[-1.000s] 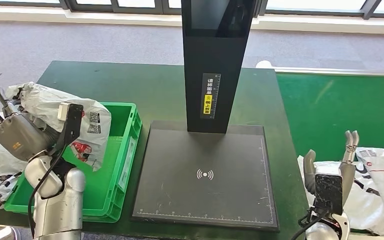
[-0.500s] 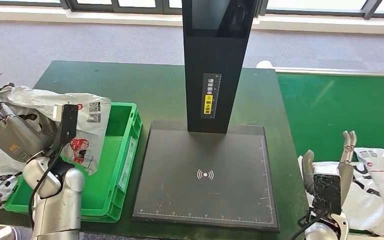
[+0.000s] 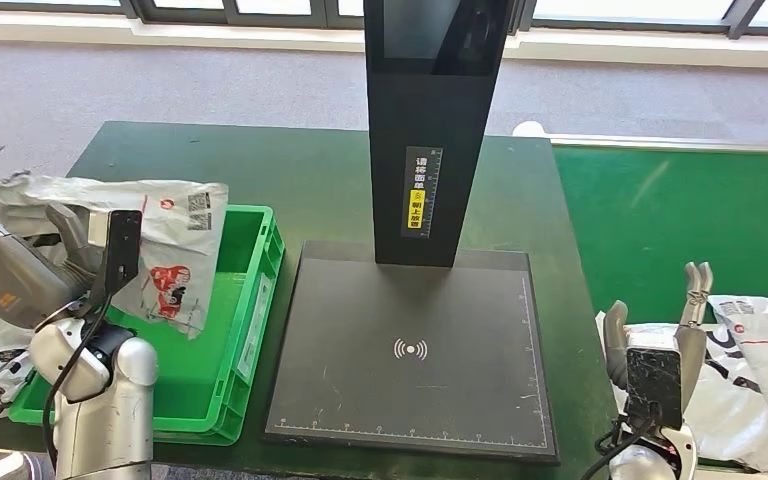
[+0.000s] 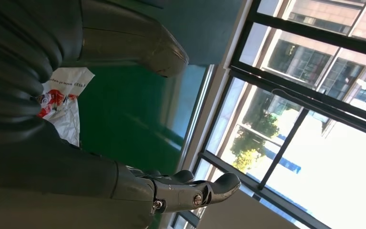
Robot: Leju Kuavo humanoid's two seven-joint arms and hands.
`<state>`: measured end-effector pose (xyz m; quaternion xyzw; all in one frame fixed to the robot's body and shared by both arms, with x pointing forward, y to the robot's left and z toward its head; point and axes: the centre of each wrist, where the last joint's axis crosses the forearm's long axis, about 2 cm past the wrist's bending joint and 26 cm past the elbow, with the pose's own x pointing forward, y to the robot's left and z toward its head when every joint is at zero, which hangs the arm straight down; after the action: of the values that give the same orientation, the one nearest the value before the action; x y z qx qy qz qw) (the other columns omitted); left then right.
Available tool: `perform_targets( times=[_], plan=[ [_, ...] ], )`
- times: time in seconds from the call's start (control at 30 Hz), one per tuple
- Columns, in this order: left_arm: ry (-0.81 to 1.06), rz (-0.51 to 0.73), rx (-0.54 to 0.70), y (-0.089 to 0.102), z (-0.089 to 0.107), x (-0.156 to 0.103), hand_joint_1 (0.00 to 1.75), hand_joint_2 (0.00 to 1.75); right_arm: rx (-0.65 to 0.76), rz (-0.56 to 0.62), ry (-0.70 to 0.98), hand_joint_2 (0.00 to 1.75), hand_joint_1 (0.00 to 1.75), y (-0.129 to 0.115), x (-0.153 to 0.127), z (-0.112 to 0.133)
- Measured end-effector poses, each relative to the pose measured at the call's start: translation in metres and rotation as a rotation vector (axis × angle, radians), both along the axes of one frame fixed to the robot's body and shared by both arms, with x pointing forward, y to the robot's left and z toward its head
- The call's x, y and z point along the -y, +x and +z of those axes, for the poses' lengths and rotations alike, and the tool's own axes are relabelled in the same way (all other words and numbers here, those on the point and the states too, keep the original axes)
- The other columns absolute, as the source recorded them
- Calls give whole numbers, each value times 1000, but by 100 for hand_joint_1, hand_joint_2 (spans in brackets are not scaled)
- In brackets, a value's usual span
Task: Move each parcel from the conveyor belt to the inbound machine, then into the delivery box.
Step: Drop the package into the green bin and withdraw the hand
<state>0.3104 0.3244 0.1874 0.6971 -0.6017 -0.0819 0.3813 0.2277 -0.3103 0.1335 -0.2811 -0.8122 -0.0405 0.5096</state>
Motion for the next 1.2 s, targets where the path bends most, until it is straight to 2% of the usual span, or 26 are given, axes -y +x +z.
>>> perform_targets(
  times=[0.37, 0.7, 0.77, 0.83, 0.9, 0.93, 1.03, 1.1, 1.2],
  plan=[
    [-6, -13, -7, -3, 1, -3, 0, 0, 1, -2, 2, 175, 0, 0, 0, 0],
    [-16, -39, -178, 7, -8, 3, 0, 0, -7, 8, -6, 175, 0, -1, 0, 1],
    [-19, -43, -174, 7, -10, 3, 0, 0, -13, 9, -5, 175, 0, -1, 0, 1],
    [-32, -58, -120, 6, -10, 3, 0, 0, -17, 10, -4, 175, 0, -1, 0, 1],
    [-80, -133, -14, 2, -8, 1, 0, 0, -20, 10, -3, 175, 0, -2, 0, 0],
    [-133, -210, 44, 0, -8, 1, 0, 0, -21, 8, -4, 175, 0, -3, 0, -1],
    [-430, -549, 248, -5, -8, 5, 0, 0, -12, -15, -32, 175, 0, -5, 1, -2],
    [-624, -761, 383, -7, -6, 12, 0, 0, 0, -85, -127, 175, 0, -5, 2, -1],
    [-766, -1002, 471, -10, 2, 26, 0, 131, 5, -278, -362, 175, 0, -3, 6, 4]
  ],
)
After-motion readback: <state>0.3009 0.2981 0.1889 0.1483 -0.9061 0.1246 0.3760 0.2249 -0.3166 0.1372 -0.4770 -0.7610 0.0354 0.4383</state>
